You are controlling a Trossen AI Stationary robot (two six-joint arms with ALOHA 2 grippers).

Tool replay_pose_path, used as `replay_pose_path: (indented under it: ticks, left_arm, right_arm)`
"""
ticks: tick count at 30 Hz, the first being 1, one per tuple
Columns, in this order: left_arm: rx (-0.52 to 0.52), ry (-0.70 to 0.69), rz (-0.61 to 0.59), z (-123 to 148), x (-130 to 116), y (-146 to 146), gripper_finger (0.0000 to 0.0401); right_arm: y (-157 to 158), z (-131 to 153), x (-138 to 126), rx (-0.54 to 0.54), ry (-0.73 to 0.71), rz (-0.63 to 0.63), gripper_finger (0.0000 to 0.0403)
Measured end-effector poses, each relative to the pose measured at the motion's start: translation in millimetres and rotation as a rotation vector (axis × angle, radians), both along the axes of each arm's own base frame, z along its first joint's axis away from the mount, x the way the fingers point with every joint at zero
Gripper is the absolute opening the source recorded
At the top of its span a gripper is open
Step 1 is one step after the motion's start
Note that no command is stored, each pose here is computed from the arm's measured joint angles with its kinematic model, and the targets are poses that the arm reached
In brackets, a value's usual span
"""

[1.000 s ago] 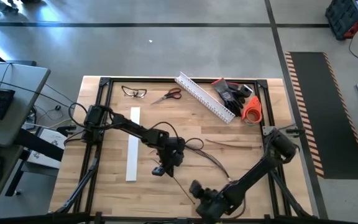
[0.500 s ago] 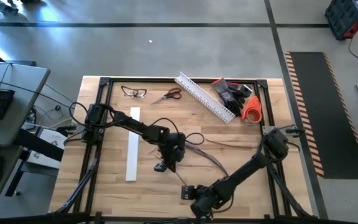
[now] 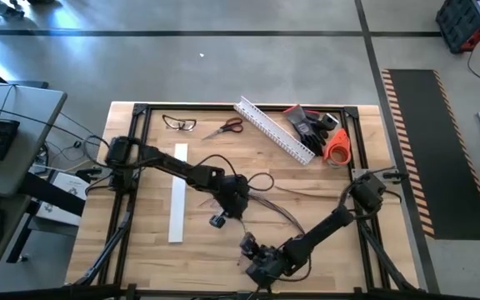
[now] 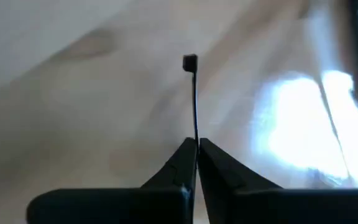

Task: Ziptie cables
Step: Wrap the bottom black zip tie on the cable wires

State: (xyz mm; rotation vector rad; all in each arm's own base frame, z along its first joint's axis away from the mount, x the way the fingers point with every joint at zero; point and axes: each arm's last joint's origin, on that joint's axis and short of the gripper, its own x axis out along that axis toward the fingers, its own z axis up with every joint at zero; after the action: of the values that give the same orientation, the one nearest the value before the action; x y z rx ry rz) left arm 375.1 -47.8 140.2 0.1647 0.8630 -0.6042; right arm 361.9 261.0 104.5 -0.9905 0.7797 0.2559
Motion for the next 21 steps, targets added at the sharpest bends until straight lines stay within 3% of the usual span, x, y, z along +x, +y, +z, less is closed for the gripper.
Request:
replay_pose_path:
  ticks: [5, 11, 13, 17, 21]
  left_arm:
    - [0.138, -0.134, 0.047, 54, -14, 6, 0.0089]
    - [0.241, -0.217, 0.126, 101, -38, 12, 0.0135]
    - [0.249, -0.21, 0.14, 107, -44, 14, 0.0139]
    - [0.281, -0.145, 0.165, 93, -51, 19, 0.0141]
    - [0.266, -0.168, 0.2, 72, -50, 29, 0.0141]
  right_arm:
    - [8, 4, -11, -0.002, -0.142, -0.169, 0.0]
    - [29, 13, -29, -0.016, -0.293, -0.249, 0.0]
    - [36, 15, -36, -0.018, -0.347, -0.28, 0.0]
    - [48, 37, -53, -0.045, -0.51, -0.356, 0.0]
    - [54, 73, -68, 0.05, -0.618, -0.409, 0.0]
